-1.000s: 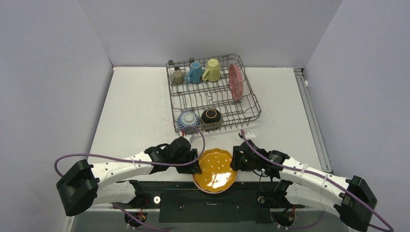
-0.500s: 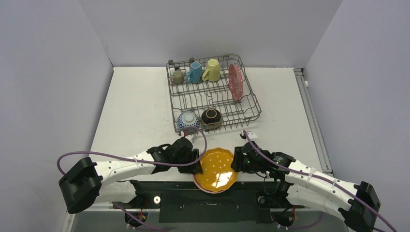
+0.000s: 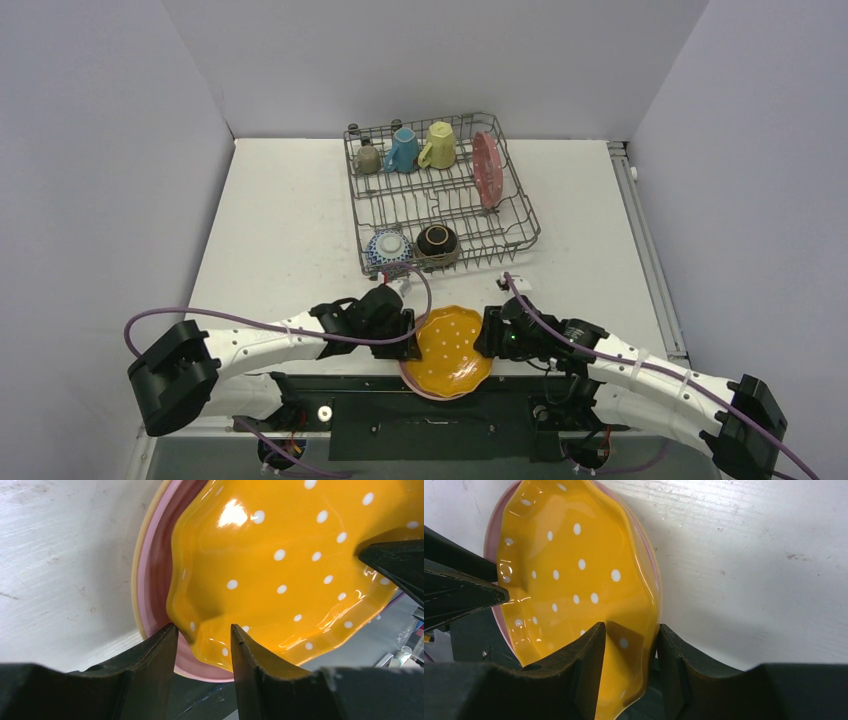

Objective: Load the mixed dishes into the dish rack
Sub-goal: Pick up the plate at the center of the board.

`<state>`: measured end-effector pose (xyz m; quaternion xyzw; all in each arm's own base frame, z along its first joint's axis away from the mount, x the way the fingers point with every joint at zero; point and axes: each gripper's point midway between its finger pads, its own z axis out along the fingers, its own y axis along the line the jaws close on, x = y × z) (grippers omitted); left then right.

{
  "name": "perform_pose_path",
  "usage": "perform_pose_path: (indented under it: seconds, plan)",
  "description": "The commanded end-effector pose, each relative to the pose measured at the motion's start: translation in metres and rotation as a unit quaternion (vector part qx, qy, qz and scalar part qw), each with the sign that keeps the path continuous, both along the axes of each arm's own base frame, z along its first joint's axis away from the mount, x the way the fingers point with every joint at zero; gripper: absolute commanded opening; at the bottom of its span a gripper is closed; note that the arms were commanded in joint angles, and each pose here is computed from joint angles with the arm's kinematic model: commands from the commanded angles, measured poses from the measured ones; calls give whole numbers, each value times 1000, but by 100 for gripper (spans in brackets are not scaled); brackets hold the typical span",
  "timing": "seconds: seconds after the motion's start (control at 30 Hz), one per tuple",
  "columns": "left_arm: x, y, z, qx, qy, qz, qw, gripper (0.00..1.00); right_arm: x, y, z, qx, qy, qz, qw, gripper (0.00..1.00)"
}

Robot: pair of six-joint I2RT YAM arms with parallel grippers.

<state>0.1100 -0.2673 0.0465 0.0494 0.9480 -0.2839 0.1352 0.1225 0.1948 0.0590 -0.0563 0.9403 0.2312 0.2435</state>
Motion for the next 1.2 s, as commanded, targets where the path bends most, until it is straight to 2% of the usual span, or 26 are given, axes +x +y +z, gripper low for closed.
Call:
perform_pose_path:
  seconds: [0.0, 0.53, 0.83, 1.17]
  plan:
    - [1, -13, -3, -5, -10, -15, 1000, 40, -6, 23, 10, 69, 10, 11, 998, 38]
    - [0, -38, -6, -5, -9, -39, 999, 38, -7, 11, 25, 80, -12, -2, 997, 37]
    - [0, -49, -3, -7, -10, -50, 999, 22, -7, 9, 28, 87, -17, -6, 996, 36]
    - [1, -65, 8, -25, -13, -65, 998, 10, -7, 11, 44, 109, -27, -7, 994, 36]
